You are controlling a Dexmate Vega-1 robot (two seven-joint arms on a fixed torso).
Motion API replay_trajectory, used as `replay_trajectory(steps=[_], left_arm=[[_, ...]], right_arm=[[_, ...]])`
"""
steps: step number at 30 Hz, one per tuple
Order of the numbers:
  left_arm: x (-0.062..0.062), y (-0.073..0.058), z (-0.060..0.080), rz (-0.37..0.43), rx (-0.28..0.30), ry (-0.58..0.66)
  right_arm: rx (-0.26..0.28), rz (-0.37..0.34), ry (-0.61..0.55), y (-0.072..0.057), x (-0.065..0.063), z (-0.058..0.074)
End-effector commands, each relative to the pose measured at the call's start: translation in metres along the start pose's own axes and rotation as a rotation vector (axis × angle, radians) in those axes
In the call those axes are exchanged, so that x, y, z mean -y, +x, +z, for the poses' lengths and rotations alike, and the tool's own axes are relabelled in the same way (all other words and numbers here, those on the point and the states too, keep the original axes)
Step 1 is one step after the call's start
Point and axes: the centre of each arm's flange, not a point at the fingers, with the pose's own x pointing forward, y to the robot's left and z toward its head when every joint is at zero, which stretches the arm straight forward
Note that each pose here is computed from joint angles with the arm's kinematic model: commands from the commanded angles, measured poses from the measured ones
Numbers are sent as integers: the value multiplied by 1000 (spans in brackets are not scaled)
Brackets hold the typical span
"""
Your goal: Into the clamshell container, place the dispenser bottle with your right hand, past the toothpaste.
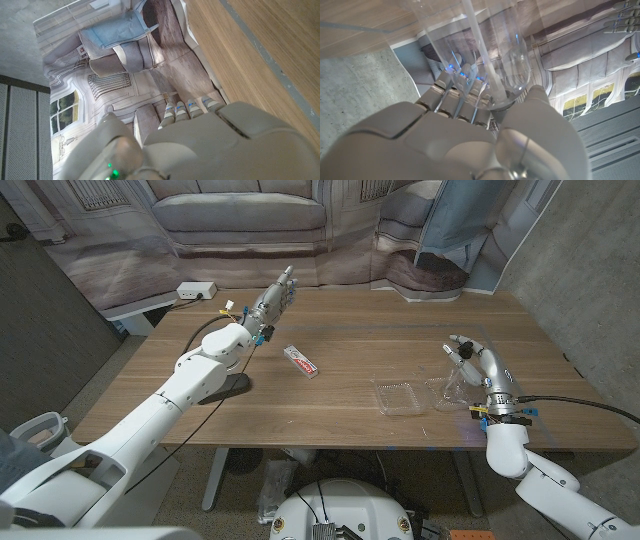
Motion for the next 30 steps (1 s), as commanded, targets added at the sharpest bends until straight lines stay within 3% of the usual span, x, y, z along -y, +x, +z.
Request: replay_trajectory(steps=[1,20,30], left_arm=[[-2,4,-1,-6,-8,1],[-6,7,6,-12,7,10],[-8,5,3,-10,7,-1]], right_arm=[[-8,26,-6,2,1,1],[-28,31,-28,3,9,2],[-47,68,-19,1,10,6]])
